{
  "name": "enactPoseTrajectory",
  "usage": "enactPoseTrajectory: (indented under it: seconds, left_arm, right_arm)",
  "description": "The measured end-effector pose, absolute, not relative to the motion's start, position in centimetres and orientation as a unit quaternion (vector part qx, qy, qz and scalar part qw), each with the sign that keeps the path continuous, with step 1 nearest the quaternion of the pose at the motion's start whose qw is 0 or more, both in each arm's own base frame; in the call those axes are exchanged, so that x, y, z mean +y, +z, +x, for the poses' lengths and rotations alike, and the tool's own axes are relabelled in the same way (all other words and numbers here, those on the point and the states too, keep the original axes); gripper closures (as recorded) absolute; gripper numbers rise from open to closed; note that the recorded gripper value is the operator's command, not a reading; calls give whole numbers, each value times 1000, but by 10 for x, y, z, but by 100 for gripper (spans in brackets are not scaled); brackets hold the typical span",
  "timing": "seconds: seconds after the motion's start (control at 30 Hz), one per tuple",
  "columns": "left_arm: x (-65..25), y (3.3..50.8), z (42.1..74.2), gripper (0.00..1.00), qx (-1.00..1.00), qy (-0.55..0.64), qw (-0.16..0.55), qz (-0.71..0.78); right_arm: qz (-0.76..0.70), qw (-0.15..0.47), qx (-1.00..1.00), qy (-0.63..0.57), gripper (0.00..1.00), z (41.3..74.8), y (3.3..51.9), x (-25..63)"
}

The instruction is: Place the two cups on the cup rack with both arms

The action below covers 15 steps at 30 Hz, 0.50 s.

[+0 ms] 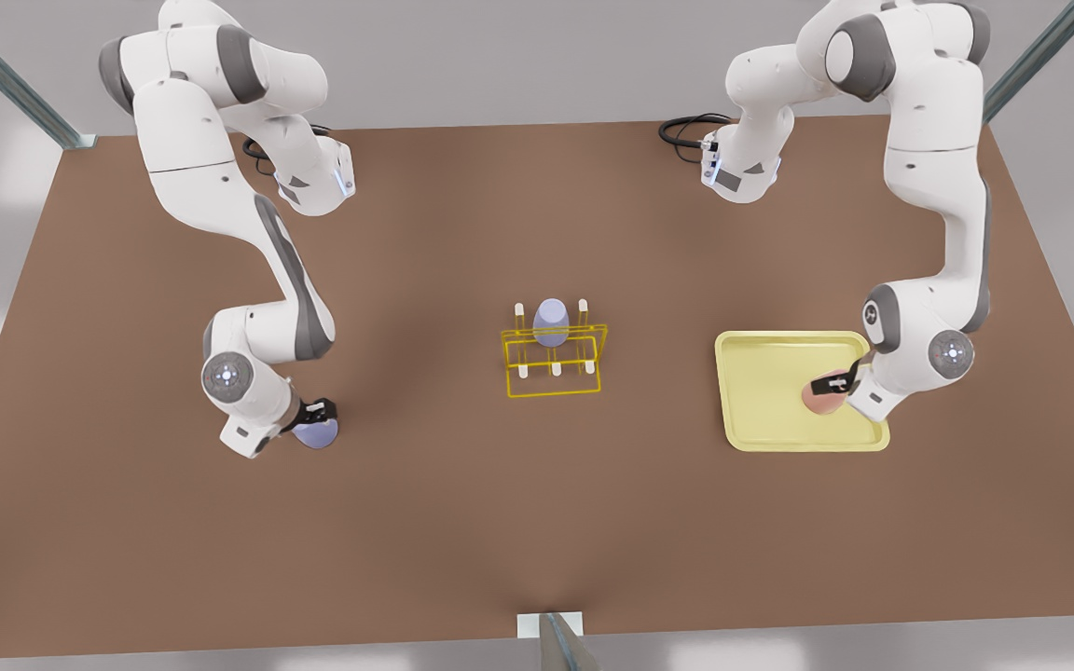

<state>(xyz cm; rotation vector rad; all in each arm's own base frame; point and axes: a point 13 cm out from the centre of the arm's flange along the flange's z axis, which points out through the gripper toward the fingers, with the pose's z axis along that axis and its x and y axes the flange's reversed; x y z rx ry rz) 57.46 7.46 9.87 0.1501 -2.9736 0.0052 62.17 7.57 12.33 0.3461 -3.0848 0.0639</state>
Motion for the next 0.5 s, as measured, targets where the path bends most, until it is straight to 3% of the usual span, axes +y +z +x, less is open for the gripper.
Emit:
enactPoseTrajectory:
  seconds: [0.2, 0.27, 0.5]
  left_arm:
    - [83, 69, 565, 0, -995, 1, 87, 48]
    - [83, 69, 568, 17, -996, -1, 84, 44]
    - [84, 75, 573, 17, -996, -3, 72, 42]
  right_arm:
    - [109, 21, -994, 22, 0, 611, 99, 69]
    - [108, 21, -994, 22, 0, 609, 91, 67]
    - [109, 22, -994, 22, 0, 606, 70, 68]
